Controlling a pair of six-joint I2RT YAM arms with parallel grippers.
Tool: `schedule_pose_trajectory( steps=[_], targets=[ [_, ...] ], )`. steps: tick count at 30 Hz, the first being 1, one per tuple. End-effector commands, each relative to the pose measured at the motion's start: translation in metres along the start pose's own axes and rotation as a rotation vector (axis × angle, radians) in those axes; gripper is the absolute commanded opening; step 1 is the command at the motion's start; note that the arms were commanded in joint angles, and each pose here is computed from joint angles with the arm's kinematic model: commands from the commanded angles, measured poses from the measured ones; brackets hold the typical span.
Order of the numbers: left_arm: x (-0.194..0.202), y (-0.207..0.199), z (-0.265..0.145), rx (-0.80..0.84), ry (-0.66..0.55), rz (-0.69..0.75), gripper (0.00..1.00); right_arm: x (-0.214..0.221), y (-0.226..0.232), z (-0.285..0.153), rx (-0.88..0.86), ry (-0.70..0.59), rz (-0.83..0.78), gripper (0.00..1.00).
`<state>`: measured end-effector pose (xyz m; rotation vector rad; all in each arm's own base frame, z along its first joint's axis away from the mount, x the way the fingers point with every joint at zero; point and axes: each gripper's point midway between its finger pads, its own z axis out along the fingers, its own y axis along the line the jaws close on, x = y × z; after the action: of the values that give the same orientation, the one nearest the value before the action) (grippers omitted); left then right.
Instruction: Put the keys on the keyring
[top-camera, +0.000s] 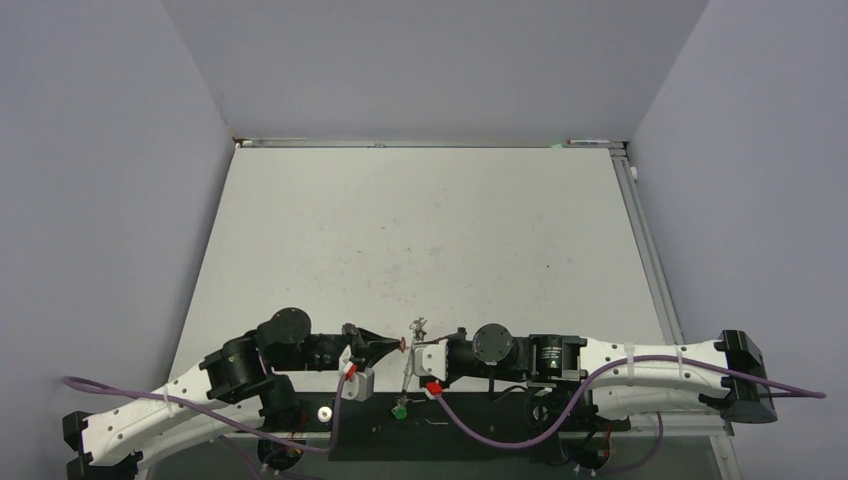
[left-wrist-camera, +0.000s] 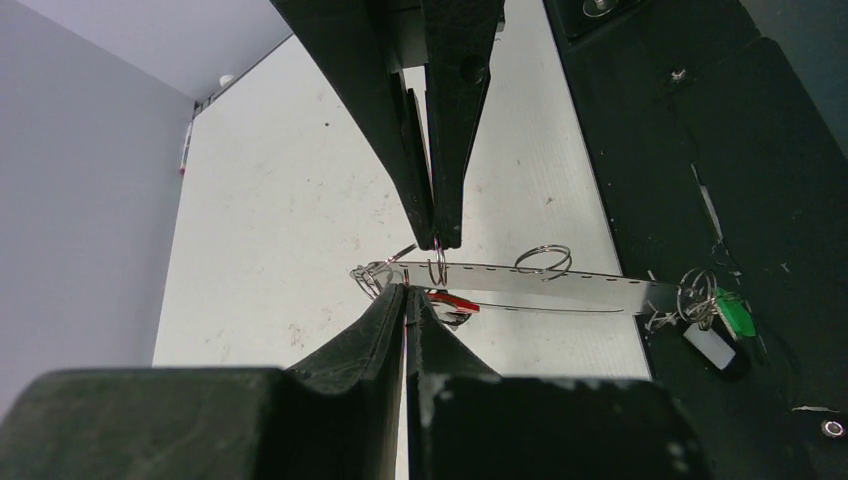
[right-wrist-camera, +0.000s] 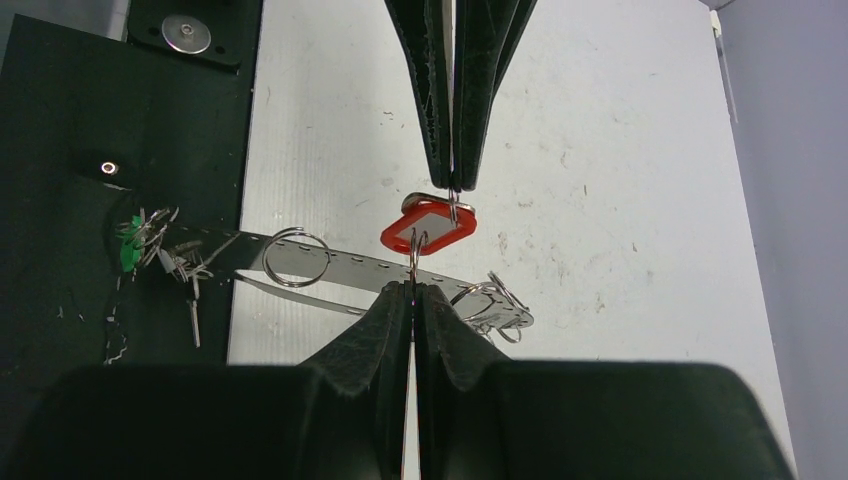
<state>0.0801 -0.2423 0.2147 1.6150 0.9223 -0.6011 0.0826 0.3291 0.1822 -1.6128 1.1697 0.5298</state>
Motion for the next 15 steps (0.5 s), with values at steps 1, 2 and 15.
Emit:
schedule_pose_trajectory(
  steps=[1, 2, 15],
  targets=[
    [-0.0104, 0.0046, 0.0018, -0.018, -0.048, 0.007, 0.00, -0.0376, -0.0199, -0.0011, 0.044, -0.106, 0.017, 0.05],
    [-0.0103, 0.0042, 0.0022, -0.016, -0.048, 0.005, 0.00, -0.0371, -0.0200, -0.0008, 0.044, -0.104, 0.018, 0.05],
    [-0.0124, -0.0015, 0.0045, 0.007, -0.070, -0.014, 0.00, -0.0364, -0.0227, 0.0011, 0.043, -0.103, 0.023, 0.05]
  ],
)
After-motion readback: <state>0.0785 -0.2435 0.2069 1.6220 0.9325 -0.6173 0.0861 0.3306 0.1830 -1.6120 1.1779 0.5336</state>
